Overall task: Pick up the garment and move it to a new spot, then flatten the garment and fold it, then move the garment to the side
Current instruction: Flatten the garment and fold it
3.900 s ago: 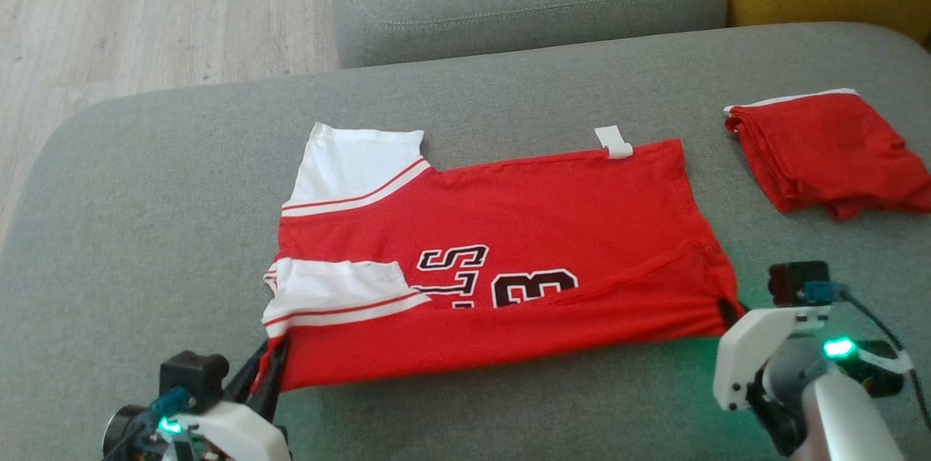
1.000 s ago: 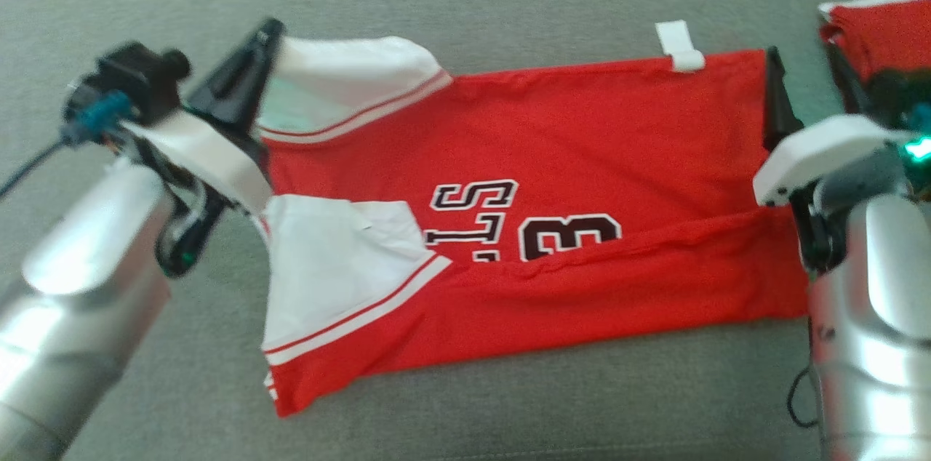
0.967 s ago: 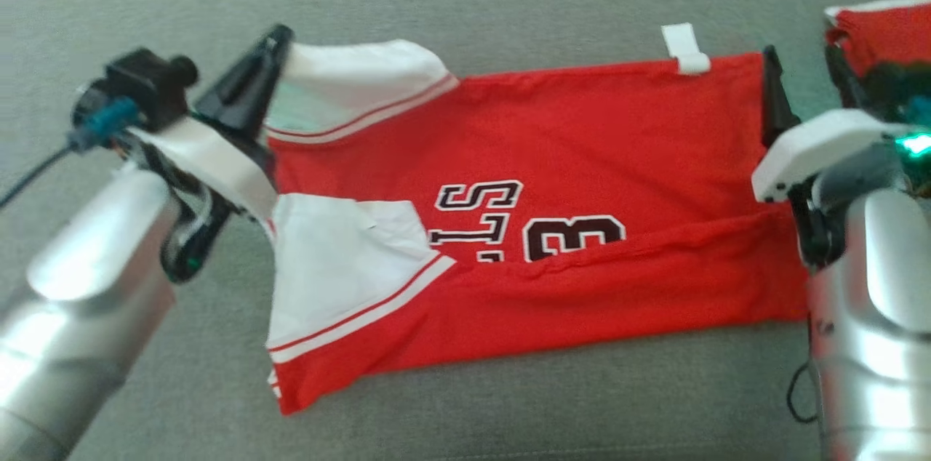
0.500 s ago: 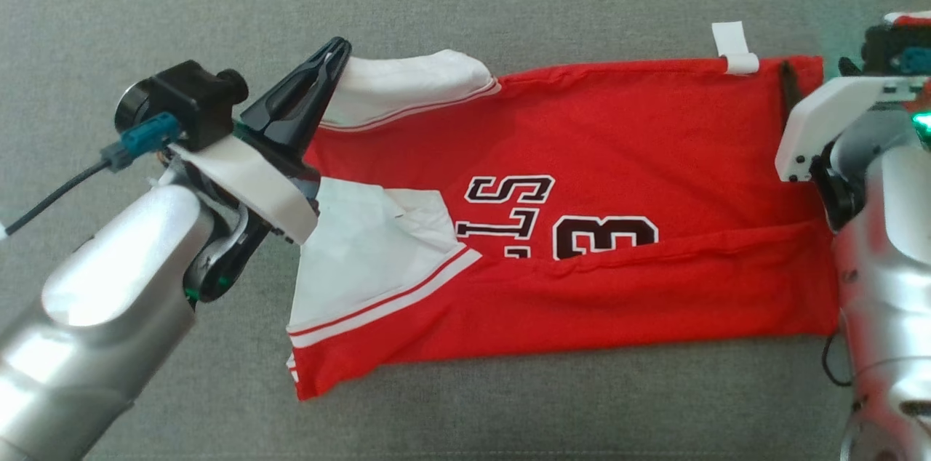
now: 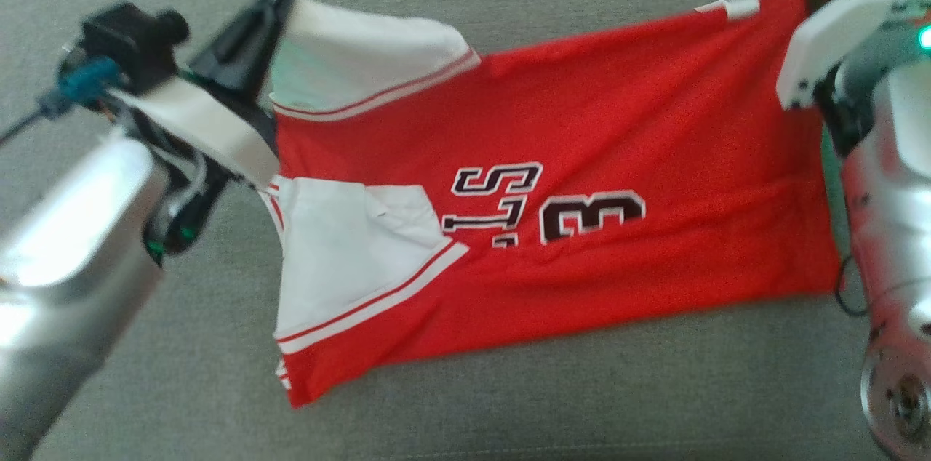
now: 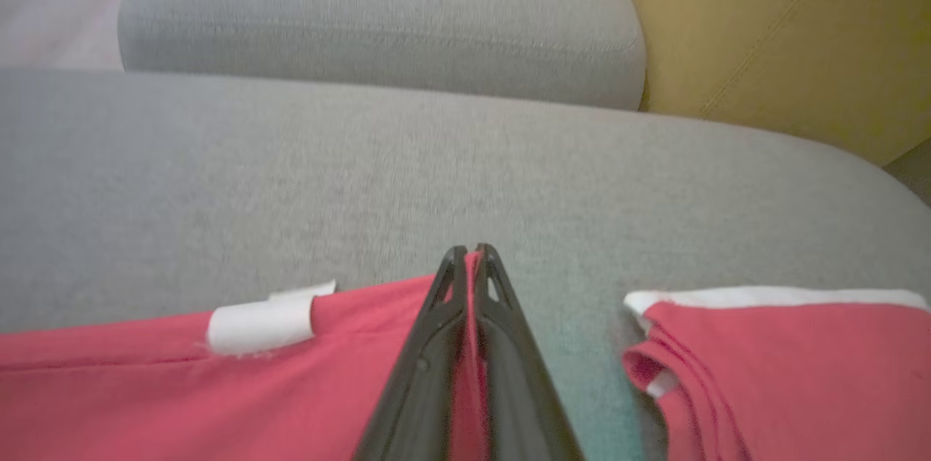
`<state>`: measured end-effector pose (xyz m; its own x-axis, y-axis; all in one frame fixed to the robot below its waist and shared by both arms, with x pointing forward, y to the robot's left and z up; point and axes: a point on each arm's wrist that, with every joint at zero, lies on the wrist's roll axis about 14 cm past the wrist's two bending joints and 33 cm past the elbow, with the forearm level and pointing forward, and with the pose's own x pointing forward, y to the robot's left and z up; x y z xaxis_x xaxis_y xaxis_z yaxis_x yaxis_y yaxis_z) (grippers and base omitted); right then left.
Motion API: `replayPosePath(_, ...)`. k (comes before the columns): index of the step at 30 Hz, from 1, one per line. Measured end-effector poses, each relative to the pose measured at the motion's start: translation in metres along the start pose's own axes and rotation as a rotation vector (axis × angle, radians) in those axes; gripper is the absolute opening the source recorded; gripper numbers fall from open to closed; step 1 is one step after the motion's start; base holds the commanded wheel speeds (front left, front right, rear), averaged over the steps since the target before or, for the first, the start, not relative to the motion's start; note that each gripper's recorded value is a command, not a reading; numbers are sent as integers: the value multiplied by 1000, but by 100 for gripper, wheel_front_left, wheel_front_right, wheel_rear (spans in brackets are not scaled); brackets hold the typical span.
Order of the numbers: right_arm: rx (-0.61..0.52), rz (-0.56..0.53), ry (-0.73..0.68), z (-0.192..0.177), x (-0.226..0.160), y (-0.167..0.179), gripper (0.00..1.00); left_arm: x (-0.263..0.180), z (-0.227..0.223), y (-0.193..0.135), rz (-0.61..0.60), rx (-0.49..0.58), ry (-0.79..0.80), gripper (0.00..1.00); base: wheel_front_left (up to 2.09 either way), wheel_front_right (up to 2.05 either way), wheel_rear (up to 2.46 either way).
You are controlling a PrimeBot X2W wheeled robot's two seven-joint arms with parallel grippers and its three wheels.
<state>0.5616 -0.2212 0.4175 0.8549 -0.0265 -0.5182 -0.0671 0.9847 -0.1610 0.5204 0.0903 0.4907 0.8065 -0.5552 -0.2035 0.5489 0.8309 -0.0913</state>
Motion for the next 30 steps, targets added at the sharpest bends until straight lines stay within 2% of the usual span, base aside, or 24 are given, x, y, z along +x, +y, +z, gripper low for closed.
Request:
replayPosePath(4, 44, 1, -124, 42, -1, -5, 0, 15, 20, 21, 46, 30, -32, 0, 0, 0, 0)
replayPosePath(16, 119, 23, -360, 107, -1, -6, 0, 59, 73, 54, 99, 200, -173, 0, 0, 0, 0)
replayPosePath(23, 147, 41, -381, 105, -4, 0, 0, 61, 69, 48, 93, 190, -179, 0, 0, 0, 0)
replayPosePath(30, 180, 47, -319, 75, -14, -1, 0, 35, 37, 39, 83, 166, -110, 0, 0, 0, 0)
